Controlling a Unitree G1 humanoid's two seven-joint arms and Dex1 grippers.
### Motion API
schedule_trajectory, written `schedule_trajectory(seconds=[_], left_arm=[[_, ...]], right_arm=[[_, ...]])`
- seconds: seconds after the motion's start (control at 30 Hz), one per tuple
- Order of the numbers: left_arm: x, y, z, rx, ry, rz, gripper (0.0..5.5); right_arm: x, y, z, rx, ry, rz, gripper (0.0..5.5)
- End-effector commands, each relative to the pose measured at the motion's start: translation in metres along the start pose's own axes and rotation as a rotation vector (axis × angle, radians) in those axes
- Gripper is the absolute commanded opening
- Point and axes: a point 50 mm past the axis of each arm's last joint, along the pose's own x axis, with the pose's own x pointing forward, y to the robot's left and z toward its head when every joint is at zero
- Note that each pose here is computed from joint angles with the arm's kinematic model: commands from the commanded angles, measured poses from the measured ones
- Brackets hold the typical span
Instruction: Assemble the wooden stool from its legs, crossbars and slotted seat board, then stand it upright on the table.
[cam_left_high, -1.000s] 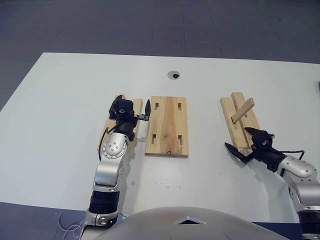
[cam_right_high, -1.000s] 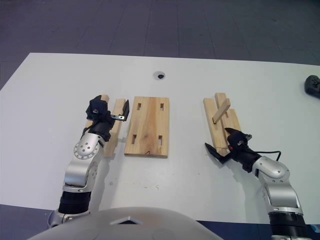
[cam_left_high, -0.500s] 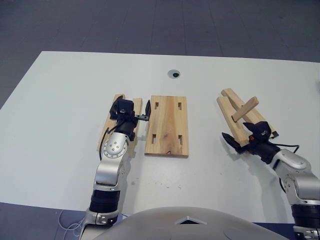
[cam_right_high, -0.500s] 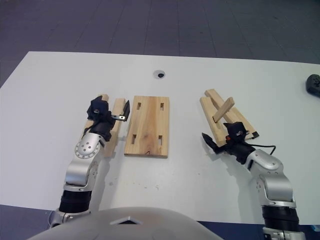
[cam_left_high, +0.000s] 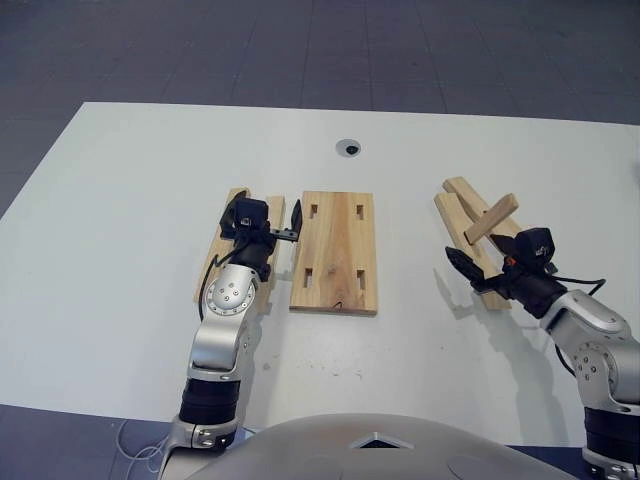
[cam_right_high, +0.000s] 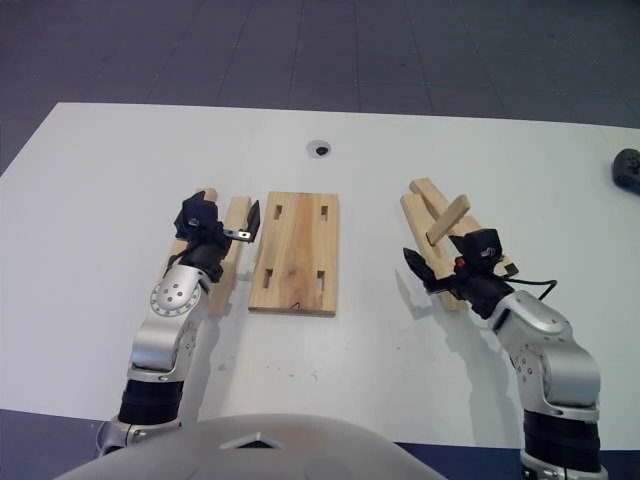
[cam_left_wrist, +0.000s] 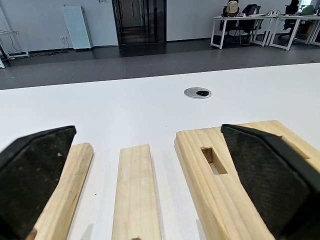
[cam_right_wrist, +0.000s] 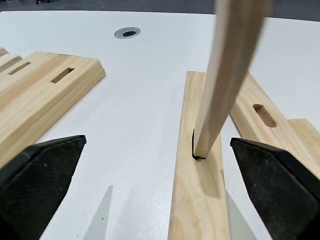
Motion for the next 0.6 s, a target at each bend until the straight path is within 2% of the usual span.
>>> schedule_trajectory(seconds=[0.03,0.1,0.17,0.6], left_arm=[[0.002,-0.001,0.001,0.007,-0.004,-0.006,5.40],[0.002,-0.002,0.001,0.008,-0.002,-0.010,5.40],[0.002,-0.003,0.000,0.007,0.000,-0.011,5.40],[0.001,-0.005,-0.001,0.001,0.005,-0.004,5.40]], right_arm=[[-0.006,-0.001,-0.024,-0.033,0.203,-0.017,5.39],[-0.008,-0.003,-0.032,-0.033,0.260,-0.049,5.39],[-0.006,-0.005,-0.034,-0.034,0.275,-0.060,5.13],[0.002,-0.003,-0.025,-0.034,0.218,-0.048,2.98]])
